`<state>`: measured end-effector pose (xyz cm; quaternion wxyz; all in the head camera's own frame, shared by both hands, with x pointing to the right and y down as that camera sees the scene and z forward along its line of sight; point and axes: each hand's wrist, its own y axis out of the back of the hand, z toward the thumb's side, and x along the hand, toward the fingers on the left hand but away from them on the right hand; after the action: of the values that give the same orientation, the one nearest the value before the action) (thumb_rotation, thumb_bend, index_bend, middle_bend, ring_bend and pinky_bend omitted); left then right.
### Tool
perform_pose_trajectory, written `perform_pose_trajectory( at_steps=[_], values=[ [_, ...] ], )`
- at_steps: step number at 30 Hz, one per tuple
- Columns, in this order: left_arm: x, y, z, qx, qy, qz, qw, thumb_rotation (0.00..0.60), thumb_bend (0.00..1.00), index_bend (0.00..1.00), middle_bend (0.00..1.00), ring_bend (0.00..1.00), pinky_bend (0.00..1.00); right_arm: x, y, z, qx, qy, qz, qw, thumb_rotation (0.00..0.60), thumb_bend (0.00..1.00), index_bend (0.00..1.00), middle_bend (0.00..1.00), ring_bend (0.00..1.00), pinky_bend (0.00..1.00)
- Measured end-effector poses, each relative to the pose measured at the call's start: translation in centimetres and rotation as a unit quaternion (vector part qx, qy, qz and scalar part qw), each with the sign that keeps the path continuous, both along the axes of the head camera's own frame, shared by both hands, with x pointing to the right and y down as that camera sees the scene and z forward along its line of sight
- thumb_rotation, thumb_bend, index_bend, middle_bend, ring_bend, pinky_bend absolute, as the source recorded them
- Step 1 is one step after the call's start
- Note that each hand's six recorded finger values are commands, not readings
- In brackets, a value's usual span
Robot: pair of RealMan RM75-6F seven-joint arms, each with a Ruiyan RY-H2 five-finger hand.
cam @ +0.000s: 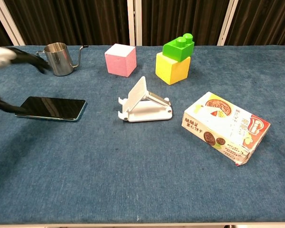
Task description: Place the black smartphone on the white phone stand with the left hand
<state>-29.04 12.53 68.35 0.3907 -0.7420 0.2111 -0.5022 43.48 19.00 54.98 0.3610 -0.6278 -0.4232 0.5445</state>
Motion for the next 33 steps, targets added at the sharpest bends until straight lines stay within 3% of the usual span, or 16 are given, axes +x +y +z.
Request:
perform_pose_trajectory(
  at_steps=[6, 20, 26, 33],
  values=[
    [1.8, -0.2, 2.5, -0.023, -0.02, 0.004, 0.9995, 0.6, 0.13, 0.21, 0.2, 0.08, 0.01, 0.2, 0.1, 0.2, -0.003, 0.001, 0.003, 1.0, 0.6, 0.19, 0.0, 0.01, 0.0, 0.03],
    [2.8, -0.5, 5.7, -0.051, -0.067, 0.001, 0.9964, 0.6, 0.18, 0.22, 0.2, 0.07, 0.01, 0.7, 0.3, 0.6, -0.009, 0.001, 0.011, 0.9999, 0.6, 0.18, 0.0, 0.01, 0.0, 0.03],
    [2.8, -0.5, 6.7, -0.059, -0.081, -0.002, 0.9949, 0.6, 0.24, 0.34, 0.2, 0.07, 0.01, 0.9, 0.4, 0.6, -0.01, 0.0, 0.015, 0.9998, 0.6, 0.18, 0.0, 0.01, 0.0, 0.03],
    [2.7, -0.5, 6.7, -0.062, -0.053, -0.032, 0.9961, 0.6, 0.27, 0.43, 0.36, 0.2, 0.03, 0.9, 0.5, 0.6, -0.01, -0.001, 0.015, 0.9998, 0.6, 0.19, 0.0, 0.01, 0.0, 0.03]
  ],
)
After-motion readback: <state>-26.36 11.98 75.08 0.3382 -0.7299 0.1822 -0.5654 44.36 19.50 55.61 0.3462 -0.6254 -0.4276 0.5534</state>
